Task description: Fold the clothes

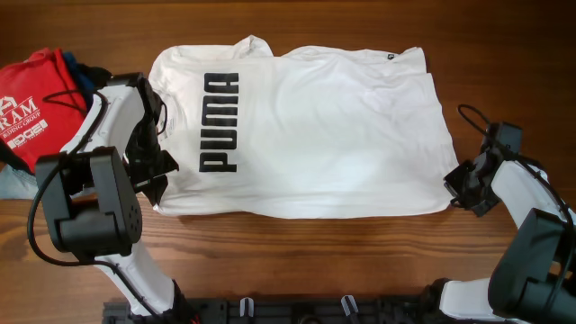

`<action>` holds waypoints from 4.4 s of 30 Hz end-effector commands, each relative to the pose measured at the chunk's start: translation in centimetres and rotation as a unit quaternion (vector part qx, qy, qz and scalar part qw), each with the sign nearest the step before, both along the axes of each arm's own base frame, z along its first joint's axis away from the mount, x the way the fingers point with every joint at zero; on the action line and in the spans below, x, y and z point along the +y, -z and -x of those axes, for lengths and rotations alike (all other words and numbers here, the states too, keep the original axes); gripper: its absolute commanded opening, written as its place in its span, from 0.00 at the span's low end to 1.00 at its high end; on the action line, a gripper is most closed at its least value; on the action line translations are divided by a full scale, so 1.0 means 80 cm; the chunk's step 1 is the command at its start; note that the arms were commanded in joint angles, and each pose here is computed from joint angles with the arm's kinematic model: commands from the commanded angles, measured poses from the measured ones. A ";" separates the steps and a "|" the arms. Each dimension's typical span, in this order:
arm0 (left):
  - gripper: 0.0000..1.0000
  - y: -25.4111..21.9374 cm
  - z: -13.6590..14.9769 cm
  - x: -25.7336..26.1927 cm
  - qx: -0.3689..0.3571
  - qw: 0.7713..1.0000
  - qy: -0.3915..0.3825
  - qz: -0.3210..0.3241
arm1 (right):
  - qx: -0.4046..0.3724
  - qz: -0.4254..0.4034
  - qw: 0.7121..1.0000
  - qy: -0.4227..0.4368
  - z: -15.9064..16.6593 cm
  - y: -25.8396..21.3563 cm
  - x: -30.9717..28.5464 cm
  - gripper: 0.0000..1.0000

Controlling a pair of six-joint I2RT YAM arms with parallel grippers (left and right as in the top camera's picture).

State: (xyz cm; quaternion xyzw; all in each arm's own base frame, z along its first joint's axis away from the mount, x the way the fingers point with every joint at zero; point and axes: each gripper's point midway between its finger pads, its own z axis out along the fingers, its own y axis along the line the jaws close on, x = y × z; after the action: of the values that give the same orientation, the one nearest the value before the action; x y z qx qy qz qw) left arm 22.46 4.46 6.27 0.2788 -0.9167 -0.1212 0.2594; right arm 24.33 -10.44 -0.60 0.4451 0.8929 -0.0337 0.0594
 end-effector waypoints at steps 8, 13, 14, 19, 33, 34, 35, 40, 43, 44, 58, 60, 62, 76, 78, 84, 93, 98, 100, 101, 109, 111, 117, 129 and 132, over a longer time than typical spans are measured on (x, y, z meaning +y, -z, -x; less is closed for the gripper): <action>0.04 -0.030 -0.013 -0.014 -0.068 0.997 0.014 0.039 | 0.003 -0.041 0.998 -0.037 0.000 -0.034 0.017 0.04; 0.04 -0.105 -0.024 -0.012 -0.226 0.974 0.021 0.020 | -0.076 -0.007 0.997 -0.025 -0.001 -0.127 0.006 0.04; 0.04 -0.122 -0.021 -0.013 -0.257 0.966 0.023 0.017 | -0.089 0.002 0.996 -0.022 0.009 -0.143 0.001 0.04; 0.04 -0.174 0.005 -0.016 -0.335 0.942 0.025 0.010 | -0.118 0.032 0.992 -0.015 0.039 -0.178 -0.012 0.04; 0.04 -0.123 -0.095 -0.035 -0.391 0.918 0.014 0.068 | -0.154 -0.032 0.976 -0.150 -0.053 -0.135 0.019 0.04; 0.04 -0.116 -0.102 -0.035 -0.388 0.919 0.014 0.069 | -0.146 -0.038 0.975 -0.162 -0.063 -0.127 0.024 0.04; 0.04 -0.109 -0.107 -0.034 -0.386 0.920 0.013 0.069 | -0.141 -0.041 0.974 -0.172 -0.072 -0.121 0.028 0.04; 0.04 -0.085 -0.130 -0.011 -0.383 0.923 0.004 0.033 | -0.163 -0.031 0.966 -0.197 -0.122 -0.111 0.031 0.04; 0.04 -0.074 -0.134 0.010 -0.377 0.926 -0.031 0.007 | -0.192 -0.006 0.962 -0.196 -0.145 -0.116 0.021 0.04; 0.04 -0.069 -0.136 0.014 -0.375 0.927 -0.035 0.006 | -0.201 -0.002 0.959 -0.199 -0.151 -0.119 0.022 0.04; 0.04 -0.017 -0.137 0.029 -0.324 0.944 -0.054 -0.025 | -0.217 -0.008 0.956 -0.196 -0.192 -0.076 0.023 0.04; 0.04 -0.017 -0.137 0.029 -0.324 0.944 -0.054 -0.025 | -0.227 -0.005 0.955 -0.190 -0.198 -0.080 0.022 0.04; 0.04 -0.017 -0.138 0.029 -0.326 0.943 -0.053 -0.025 | -0.233 -0.002 0.953 -0.191 -0.201 -0.082 0.021 0.04; 0.77 -0.023 -0.176 0.000 -0.383 0.920 -0.063 0.047 | -0.244 -0.001 0.946 -0.215 -0.213 -0.082 0.041 0.04; 0.73 -0.023 -0.163 -0.026 -0.363 0.925 -0.063 0.089 | -0.225 -0.010 0.950 -0.216 -0.208 -0.067 0.046 0.04; 0.68 -0.019 -0.143 -0.101 -0.323 0.932 0.127 0.102 | -0.167 0.004 0.965 -0.202 -0.189 -0.029 0.032 0.04; 0.57 0.005 -0.113 -0.150 -0.290 0.931 0.186 0.122 | -0.219 0.021 0.962 -0.159 -0.218 -0.045 0.021 0.04; 0.62 0.025 -0.101 -0.178 -0.288 0.921 0.224 0.135 | -0.210 0.019 0.964 -0.165 -0.213 -0.042 0.023 0.04; 0.59 0.033 -0.110 -0.193 -0.309 0.902 0.264 0.144 | -0.205 0.017 0.965 -0.164 -0.211 -0.040 0.023 0.04; 0.53 0.036 -0.116 -0.199 -0.322 0.891 0.285 0.143 | -0.203 0.016 0.965 -0.164 -0.209 -0.040 0.024 0.04; 0.42 0.070 -0.124 -0.199 -0.312 0.892 0.307 0.113 | -0.190 0.011 0.968 -0.164 -0.202 -0.035 0.025 0.04; 0.42 0.075 -0.121 -0.199 -0.304 0.894 0.307 0.115 | -0.189 0.011 0.968 -0.164 -0.201 -0.035 0.025 0.04; 0.42 0.080 -0.113 -0.203 -0.293 0.898 0.303 0.130 | -0.189 0.011 0.968 -0.166 -0.201 -0.035 0.025 0.04; 0.20 0.085 -0.101 -0.210 -0.283 0.899 0.296 0.154 | -0.189 0.012 0.968 -0.167 -0.202 -0.035 0.025 0.04; 0.04 0.085 -0.103 -0.211 -0.285 0.898 0.296 0.153 | -0.189 0.012 0.968 -0.167 -0.201 -0.035 0.025 0.04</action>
State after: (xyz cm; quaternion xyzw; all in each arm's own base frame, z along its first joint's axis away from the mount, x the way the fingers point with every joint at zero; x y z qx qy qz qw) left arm 31.01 -12.21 0.00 -0.0227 -0.9989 0.0294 -0.0298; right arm 40.02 -8.39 2.22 0.2865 0.9270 0.0512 0.2365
